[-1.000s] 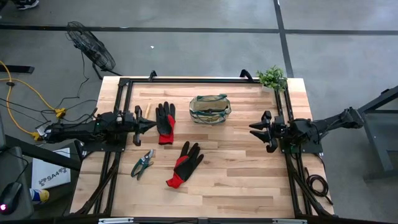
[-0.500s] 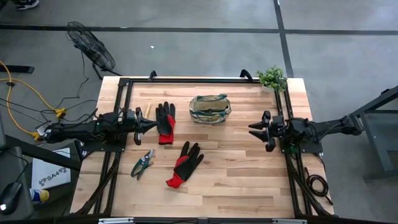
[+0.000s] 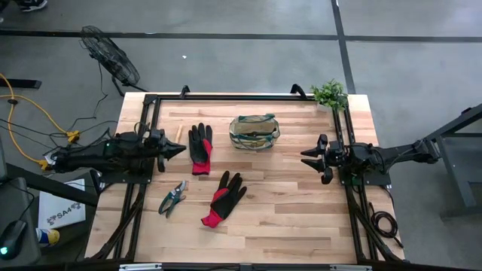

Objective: Pick & Place Garden tools in Gardening bag
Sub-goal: Put the green shear scissors into the gardening bag

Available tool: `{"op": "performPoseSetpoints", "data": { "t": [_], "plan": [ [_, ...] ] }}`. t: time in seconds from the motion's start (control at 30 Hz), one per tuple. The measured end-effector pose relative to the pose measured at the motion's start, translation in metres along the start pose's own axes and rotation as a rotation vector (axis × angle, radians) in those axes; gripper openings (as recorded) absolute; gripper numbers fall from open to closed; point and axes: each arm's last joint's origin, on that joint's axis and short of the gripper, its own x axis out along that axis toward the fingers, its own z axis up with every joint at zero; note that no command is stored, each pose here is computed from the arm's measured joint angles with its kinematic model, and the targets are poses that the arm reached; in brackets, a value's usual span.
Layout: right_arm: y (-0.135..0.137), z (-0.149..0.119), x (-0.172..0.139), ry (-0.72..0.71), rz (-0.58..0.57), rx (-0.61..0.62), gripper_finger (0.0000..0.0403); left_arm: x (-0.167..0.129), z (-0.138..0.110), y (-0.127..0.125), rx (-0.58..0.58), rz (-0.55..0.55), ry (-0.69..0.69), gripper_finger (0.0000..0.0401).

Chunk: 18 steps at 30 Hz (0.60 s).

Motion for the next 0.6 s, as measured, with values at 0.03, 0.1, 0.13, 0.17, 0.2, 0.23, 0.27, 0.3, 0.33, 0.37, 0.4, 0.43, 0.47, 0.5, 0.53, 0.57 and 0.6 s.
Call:
{"op": "performPoseSetpoints", "data": {
  "t": [0.03, 0.1, 0.13, 0.17, 0.2, 0.23, 0.27, 0.3, 0.33, 0.37, 0.4, 0.43, 0.47, 0.5, 0.53, 0.57, 0.6],
  "plan": [
    [0.0, 0.0, 0.0, 0.0, 0.0, 0.0, 0.0135, 0.0, 0.001, -0.001, -0.011, 0.0, 0.022, 0.0001],
    [0.0, 0.0, 0.0, 0.0, 0.0, 0.0, 0.0135, -0.001, 0.003, -0.002, -0.043, 0.013, 0.074, 0.0001],
    [0.0, 0.0, 0.0, 0.0, 0.0, 0.0, 0.0135, -0.001, 0.004, -0.003, -0.06, 0.016, 0.101, 0.0001],
    [0.0, 0.0, 0.0, 0.0, 0.0, 0.0, 0.0135, -0.001, 0.006, -0.005, -0.078, 0.014, 0.122, 0.0001],
    [0.0, 0.0, 0.0, 0.0, 0.0, 0.0, 0.0135, 0.0, 0.008, -0.006, -0.098, 0.007, 0.143, 0.0001],
    [0.0, 0.0, 0.0, 0.0, -0.001, 0.0, 0.0135, 0.0, 0.009, -0.007, -0.118, 0.004, 0.166, 0.0001],
    [0.0, 0.0, 0.0, -0.001, -0.003, 0.0, 0.0135, 0.0, 0.01, -0.009, -0.138, 0.004, 0.194, 0.0001],
    [0.0, 0.0, 0.0, -0.001, -0.003, 0.0, 0.0135, 0.001, 0.012, -0.01, -0.155, 0.009, 0.222, 0.0001],
    [0.0, 0.0, 0.0, -0.001, -0.003, 0.0, 0.0135, 0.002, 0.014, -0.011, -0.173, 0.015, 0.249, 0.0001],
    [0.0, 0.0, 0.0, -0.001, -0.002, 0.0, 0.0135, 0.002, 0.016, -0.013, -0.189, 0.031, 0.275, 0.0001],
    [0.0, 0.0, 0.0, -0.001, -0.002, 0.0, 0.0135, 0.003, 0.017, -0.014, -0.206, 0.052, 0.303, 0.0001],
    [0.0, 0.0, 0.0, 0.0, -0.002, 0.0, 0.0135, 0.003, 0.019, -0.014, -0.221, 0.075, 0.331, 0.0001],
    [0.0, 0.0, 0.0, 0.0, -0.002, 0.0, 0.0135, 0.004, 0.021, -0.015, -0.233, 0.096, 0.357, 0.0001],
    [0.0, 0.0, 0.0, 0.0, -0.001, 0.0, 0.0135, 0.005, 0.023, -0.017, -0.241, 0.114, 0.38, 0.0001],
    [0.0, 0.0, 0.0, 0.0, -0.001, 0.0, 0.0135, 0.006, 0.026, -0.018, -0.251, 0.133, 0.402, 0.0001],
    [0.0, 0.0, 0.0, 0.0, -0.001, 0.0, 0.0135, 0.007, 0.028, -0.02, -0.257, 0.152, 0.426, 0.0001],
    [0.0, 0.0, 0.0, 0.0, 0.0, 0.0, 0.0135, 0.008, 0.03, -0.021, -0.266, 0.172, 0.451, 0.0001]
  ]
}}
